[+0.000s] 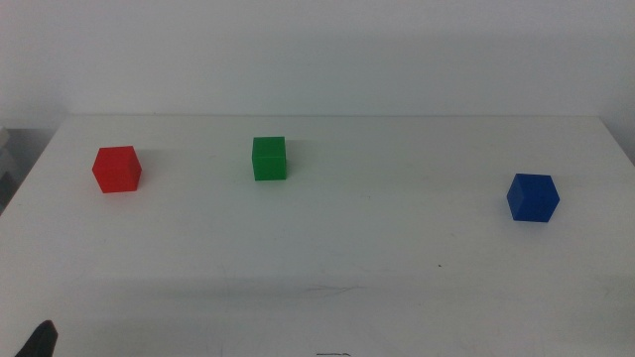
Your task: Stack red cubes first, then green, then blue cubes in a specific spot.
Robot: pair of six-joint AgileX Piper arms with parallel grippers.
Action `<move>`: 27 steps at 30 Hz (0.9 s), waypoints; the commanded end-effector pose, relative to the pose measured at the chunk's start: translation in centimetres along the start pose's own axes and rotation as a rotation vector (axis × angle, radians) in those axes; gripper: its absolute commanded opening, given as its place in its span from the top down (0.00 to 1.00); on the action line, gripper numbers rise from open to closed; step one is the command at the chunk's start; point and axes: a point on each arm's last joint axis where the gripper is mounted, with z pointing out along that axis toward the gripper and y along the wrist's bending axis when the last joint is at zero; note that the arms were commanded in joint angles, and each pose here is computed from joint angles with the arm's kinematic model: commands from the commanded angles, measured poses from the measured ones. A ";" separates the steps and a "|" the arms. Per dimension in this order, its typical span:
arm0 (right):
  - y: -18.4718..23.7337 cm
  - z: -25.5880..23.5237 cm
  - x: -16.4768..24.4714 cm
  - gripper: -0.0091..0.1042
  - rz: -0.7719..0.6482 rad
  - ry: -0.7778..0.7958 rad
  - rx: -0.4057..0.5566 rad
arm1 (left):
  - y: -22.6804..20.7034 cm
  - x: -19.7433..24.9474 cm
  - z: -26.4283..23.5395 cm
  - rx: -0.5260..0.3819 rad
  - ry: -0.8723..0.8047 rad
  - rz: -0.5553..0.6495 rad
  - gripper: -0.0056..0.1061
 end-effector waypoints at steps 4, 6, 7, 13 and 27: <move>-0.1 -0.3 -1.4 0.11 -0.017 -0.119 0.007 | 0.1 -1.0 -0.2 -0.026 -0.109 -0.007 0.11; -0.1 -0.3 -1.4 0.11 -0.017 -0.119 0.007 | 0.2 -0.9 -0.2 -0.032 -0.107 -0.007 0.11; -0.1 -0.3 -1.4 0.11 -0.017 -0.119 0.007 | 0.2 -0.9 -0.2 -0.032 -0.107 -0.007 0.11; -0.1 -0.3 -1.4 0.11 -0.017 -0.119 0.007 | 0.1 -2.0 -0.3 -0.021 -0.113 -0.079 0.11; -0.1 -0.3 -1.4 0.11 -0.017 -0.119 0.007 | 0.1 -13.7 2.9 -0.023 -0.032 -0.078 0.11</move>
